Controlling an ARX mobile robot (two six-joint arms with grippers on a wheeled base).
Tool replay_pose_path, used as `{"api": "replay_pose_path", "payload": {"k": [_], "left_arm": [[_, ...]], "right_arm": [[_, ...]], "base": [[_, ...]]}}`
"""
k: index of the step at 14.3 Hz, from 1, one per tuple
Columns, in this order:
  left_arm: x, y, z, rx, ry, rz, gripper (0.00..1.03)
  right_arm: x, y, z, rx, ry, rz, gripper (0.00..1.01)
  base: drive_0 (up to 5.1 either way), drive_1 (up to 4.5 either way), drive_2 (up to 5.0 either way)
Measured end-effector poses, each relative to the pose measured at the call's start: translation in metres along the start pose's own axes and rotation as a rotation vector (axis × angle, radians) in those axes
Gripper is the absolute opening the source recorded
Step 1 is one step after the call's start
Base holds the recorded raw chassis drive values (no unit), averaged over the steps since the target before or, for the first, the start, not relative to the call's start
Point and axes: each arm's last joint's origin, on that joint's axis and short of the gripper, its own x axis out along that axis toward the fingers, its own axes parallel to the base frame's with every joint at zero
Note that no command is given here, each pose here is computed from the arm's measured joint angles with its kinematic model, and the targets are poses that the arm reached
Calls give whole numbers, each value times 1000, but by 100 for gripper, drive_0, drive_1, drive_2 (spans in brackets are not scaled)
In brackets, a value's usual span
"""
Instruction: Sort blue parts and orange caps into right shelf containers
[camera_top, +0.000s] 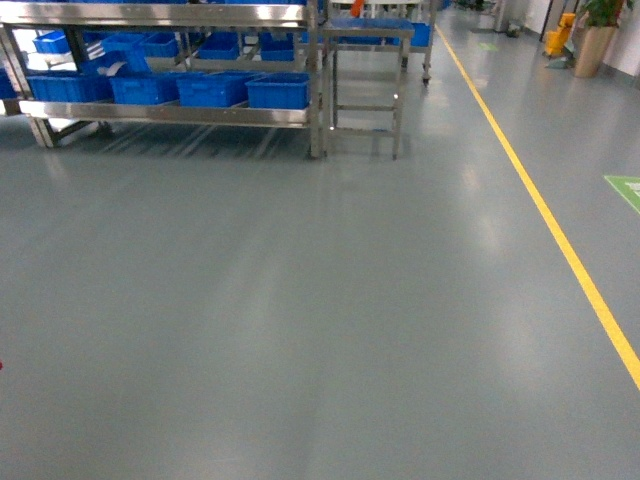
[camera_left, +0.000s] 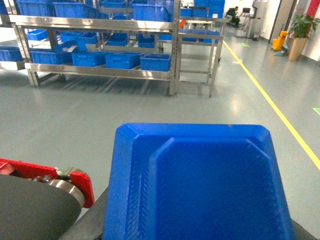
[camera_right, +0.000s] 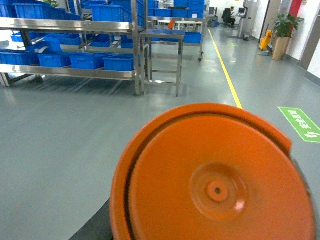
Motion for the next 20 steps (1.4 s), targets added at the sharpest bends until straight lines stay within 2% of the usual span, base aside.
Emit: {"api": "replay_pose_path", "payload": {"k": [4, 20], "left_arm": [[0, 0, 0, 0, 0, 0, 43], [0, 0, 0, 0, 0, 0, 43]], "right_arm": [[0, 0, 0, 0, 0, 0, 45], [0, 0, 0, 0, 1, 0, 45]], "base": [[-146, -146, -146], [2, 420, -415]]}}
